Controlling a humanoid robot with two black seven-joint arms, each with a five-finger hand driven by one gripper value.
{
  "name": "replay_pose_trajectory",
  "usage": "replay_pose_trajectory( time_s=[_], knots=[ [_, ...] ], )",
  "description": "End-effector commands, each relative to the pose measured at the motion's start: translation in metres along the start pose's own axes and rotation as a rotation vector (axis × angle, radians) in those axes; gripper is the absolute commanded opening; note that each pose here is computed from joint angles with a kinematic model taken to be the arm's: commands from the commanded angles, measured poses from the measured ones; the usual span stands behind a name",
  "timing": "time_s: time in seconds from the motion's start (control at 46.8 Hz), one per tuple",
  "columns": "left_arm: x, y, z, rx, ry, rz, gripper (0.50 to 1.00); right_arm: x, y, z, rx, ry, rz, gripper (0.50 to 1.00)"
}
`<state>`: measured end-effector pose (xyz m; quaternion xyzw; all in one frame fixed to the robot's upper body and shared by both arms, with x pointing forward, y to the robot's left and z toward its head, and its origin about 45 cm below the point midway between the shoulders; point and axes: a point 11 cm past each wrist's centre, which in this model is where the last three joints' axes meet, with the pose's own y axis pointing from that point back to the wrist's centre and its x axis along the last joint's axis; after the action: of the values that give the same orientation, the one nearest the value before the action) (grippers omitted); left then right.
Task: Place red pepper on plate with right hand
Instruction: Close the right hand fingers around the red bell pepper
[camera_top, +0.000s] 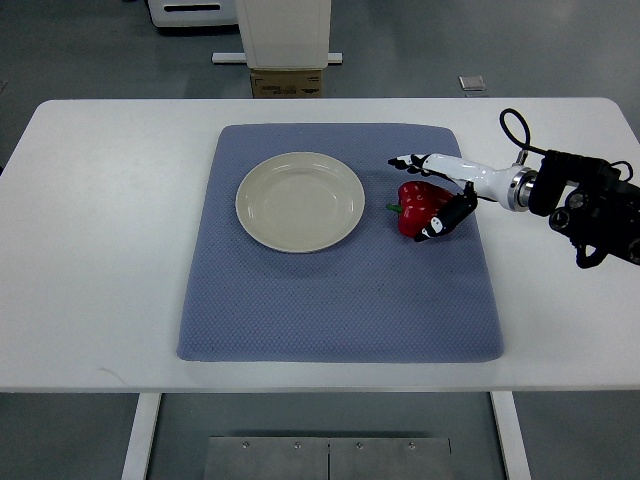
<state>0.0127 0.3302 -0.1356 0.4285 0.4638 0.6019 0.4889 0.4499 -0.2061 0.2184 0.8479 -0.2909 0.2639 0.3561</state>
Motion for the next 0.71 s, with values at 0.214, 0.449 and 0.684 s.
replay_pose_trajectory(
  time_s=[0.214, 0.449, 0.684],
  knots=[
    [0.0, 0.0, 0.0, -0.001, 0.0, 0.0, 1.0, -0.003, 0.002, 0.01, -0.025, 0.005, 0.0, 0.975],
    [0.0, 0.0, 0.0, -0.001, 0.0, 0.0, 1.0, 0.0, 0.002, 0.014, -0.035, 0.009, 0.01, 0.916],
    [0.0, 0.0, 0.0, 0.001, 0.0, 0.0, 1.0, 0.0, 0.003, 0.017, -0.044, 0.007, 0.011, 0.885]
  ],
)
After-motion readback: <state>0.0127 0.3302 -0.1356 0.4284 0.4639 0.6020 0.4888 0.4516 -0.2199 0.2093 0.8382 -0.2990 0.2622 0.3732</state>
